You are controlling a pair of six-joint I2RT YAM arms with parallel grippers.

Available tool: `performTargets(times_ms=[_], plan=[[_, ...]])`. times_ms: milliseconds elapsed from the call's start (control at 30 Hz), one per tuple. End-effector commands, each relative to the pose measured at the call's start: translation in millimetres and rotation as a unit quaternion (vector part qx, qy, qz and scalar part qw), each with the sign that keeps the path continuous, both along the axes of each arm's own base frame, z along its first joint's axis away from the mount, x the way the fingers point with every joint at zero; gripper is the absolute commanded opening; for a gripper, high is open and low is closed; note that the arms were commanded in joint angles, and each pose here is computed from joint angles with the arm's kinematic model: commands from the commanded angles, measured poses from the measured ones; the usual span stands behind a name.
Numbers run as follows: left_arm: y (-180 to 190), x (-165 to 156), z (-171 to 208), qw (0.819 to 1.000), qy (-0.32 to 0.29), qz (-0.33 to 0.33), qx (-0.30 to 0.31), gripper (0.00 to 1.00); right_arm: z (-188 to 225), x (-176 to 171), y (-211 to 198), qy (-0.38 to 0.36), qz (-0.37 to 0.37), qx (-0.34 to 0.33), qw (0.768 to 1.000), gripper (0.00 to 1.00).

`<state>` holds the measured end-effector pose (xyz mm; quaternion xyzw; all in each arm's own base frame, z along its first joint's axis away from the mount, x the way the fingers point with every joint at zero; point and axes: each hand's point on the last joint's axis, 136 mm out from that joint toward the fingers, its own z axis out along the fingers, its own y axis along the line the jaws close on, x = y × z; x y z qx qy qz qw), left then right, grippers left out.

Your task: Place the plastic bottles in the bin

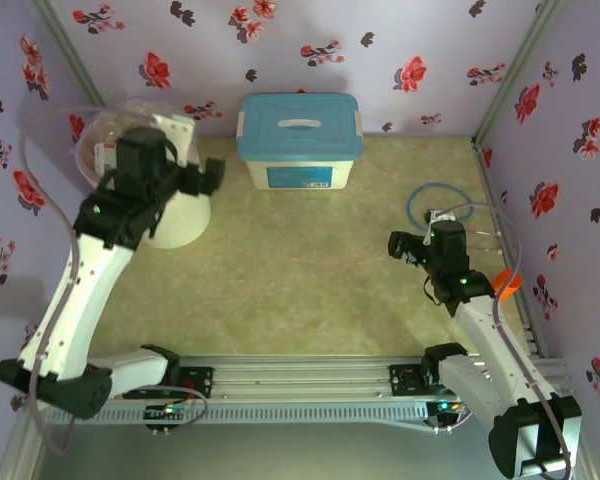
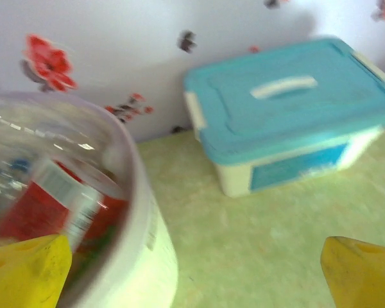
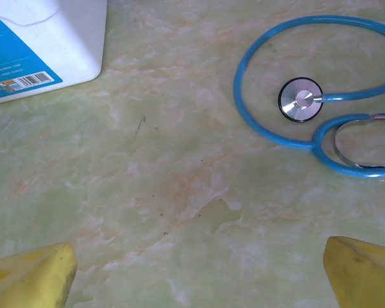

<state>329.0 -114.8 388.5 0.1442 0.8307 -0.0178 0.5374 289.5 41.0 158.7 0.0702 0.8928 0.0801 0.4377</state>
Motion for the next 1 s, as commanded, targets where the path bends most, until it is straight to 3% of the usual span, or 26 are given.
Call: performTargets(times_ms=[0, 167, 300, 400, 633, 967], plan=[[5.7, -11.3, -23.2, 0.999, -0.018, 0.034, 0.012, 1.00, 20.7, 7.9, -6.0, -0.025, -0.015, -0.005, 1.000, 0.99], [12.7, -25.1, -94.2, 0.997, -0.017, 0.058, -0.046, 1.00, 22.0, 7.5, -10.8, -0.029, -0.024, -0.016, 0.999, 0.99], [36.3, -22.5, -157.1, 0.992, -0.014, 0.119, -0.033, 1.00, 20.0, 12.4, -28.4, -0.044, -0.063, -0.051, 0.996, 0.99], [61.0, -17.5, -183.4, 0.985, -0.039, 0.168, -0.024, 1.00, 10.8, 17.7, -43.6, -0.053, -0.095, -0.088, 0.990, 0.99], [115.9, -13.7, -218.7, 0.965, -0.051, 0.257, -0.028, 1.00, -20.5, 27.4, -58.9, -0.053, -0.121, -0.141, 0.981, 0.99], [137.8, 3.0, -240.9, 0.962, -0.061, 0.265, 0.001, 1.00, -51.4, 44.1, -60.5, -0.068, -0.113, -0.174, 0.976, 0.99]])
